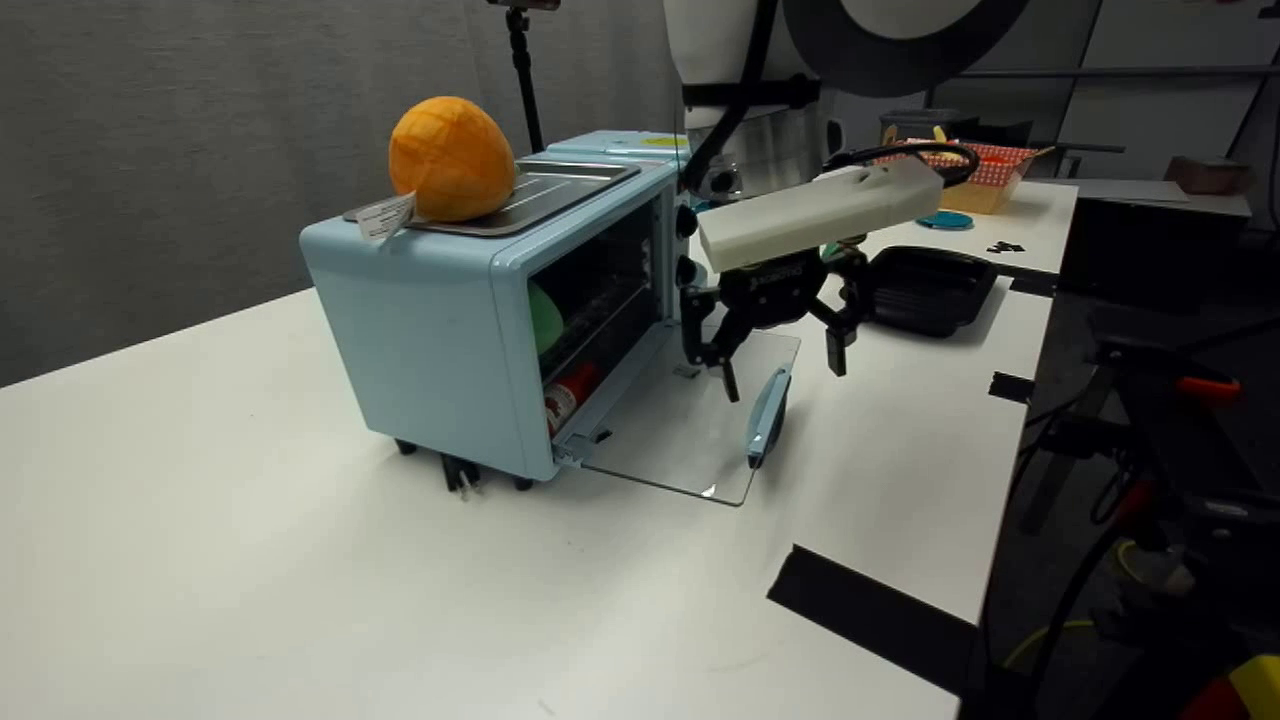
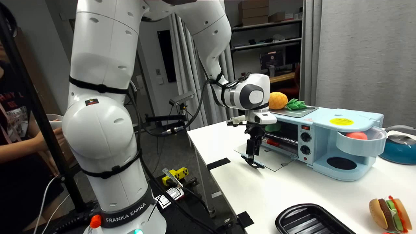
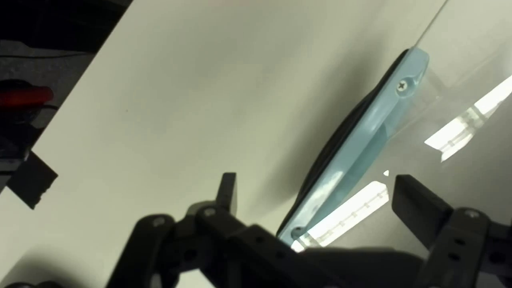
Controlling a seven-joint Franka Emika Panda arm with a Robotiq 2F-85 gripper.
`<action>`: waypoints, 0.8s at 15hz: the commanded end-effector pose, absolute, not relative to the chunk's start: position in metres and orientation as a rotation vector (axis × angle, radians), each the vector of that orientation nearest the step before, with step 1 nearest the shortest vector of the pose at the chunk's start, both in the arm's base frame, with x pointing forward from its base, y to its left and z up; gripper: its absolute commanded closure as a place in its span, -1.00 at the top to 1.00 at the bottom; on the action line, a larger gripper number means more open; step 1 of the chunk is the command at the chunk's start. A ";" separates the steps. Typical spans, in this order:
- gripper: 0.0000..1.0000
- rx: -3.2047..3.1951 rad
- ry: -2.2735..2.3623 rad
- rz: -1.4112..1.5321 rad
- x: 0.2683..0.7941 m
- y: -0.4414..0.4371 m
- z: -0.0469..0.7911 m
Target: Open the oven door
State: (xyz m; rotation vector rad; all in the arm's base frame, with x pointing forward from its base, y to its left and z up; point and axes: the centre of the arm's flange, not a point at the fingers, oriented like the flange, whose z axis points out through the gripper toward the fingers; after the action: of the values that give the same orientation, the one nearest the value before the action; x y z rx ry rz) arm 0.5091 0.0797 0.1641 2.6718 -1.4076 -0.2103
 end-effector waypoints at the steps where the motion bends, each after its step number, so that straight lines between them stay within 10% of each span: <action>1: 1.00 2.814 -1.187 -0.254 0.518 0.082 0.168; 12: 1.00 2.967 -0.744 -0.206 0.527 0.080 0.164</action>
State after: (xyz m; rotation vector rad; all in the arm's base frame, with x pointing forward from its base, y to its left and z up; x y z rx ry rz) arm 0.5193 0.0816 0.1698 2.9429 -0.8545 -0.2197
